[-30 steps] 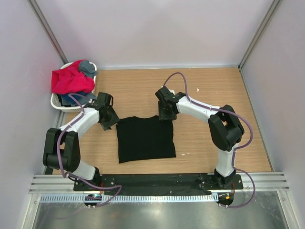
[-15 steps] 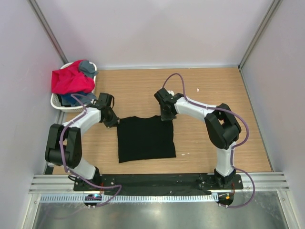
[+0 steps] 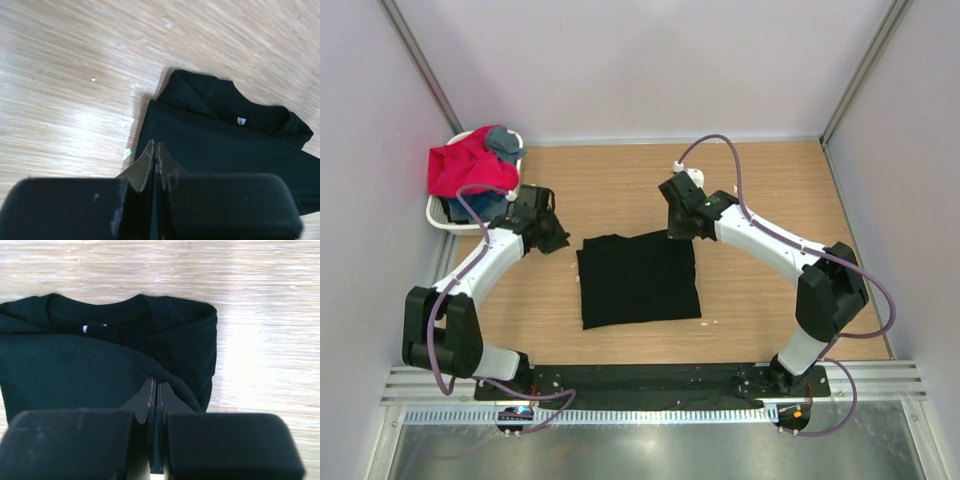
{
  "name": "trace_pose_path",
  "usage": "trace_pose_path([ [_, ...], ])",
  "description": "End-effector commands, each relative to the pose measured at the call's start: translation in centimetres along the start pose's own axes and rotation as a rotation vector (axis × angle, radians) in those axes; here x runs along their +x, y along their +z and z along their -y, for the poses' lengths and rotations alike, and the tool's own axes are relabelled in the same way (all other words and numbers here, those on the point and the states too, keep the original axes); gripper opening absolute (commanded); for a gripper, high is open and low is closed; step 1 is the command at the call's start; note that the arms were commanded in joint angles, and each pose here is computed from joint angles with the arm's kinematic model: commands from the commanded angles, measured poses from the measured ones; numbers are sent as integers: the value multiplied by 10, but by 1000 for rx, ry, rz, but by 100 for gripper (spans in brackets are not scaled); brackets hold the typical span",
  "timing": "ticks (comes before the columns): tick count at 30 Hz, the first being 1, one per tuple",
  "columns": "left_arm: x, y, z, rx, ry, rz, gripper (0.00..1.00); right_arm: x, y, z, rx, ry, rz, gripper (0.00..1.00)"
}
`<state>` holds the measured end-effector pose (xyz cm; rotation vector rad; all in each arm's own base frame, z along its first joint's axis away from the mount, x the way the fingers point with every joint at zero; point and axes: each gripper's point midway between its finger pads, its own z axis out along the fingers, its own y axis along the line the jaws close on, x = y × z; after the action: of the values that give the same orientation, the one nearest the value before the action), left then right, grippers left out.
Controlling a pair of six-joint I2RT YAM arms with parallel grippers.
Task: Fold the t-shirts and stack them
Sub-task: Fold the tshirt
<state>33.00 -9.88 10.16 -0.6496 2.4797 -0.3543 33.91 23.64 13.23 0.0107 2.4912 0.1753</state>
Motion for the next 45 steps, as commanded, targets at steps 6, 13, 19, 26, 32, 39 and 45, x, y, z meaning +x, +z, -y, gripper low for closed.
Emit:
trace_pose_path([
  [6, 4, 20, 15, 40, 17, -55, 6, 15, 10, 28, 131, 32, 9, 1],
  [13, 4, 45, 27, 47, 30, -57, 49, 23, 29, 35, 181, -12, -22, 1],
  [19, 5, 64, 27, 16, 29, -78, 38, 24, 39, 36, 190, -24, -43, 1],
  [26, 7, 67, 31, 20, 24, -80, 15, 17, 40, 42, 195, -24, -37, 1],
  [32, 4, 64, 36, 43, 19, -66, 0, 14, 40, 41, 180, -22, -41, 1],
  [39, -23, 21, 68, 149, 52, 41, 0, -9, 9, 38, 141, 27, 46, 1],
  [45, -29, 8, 83, 171, 77, 68, 0, -16, -8, 45, 143, 53, 89, 1],
])
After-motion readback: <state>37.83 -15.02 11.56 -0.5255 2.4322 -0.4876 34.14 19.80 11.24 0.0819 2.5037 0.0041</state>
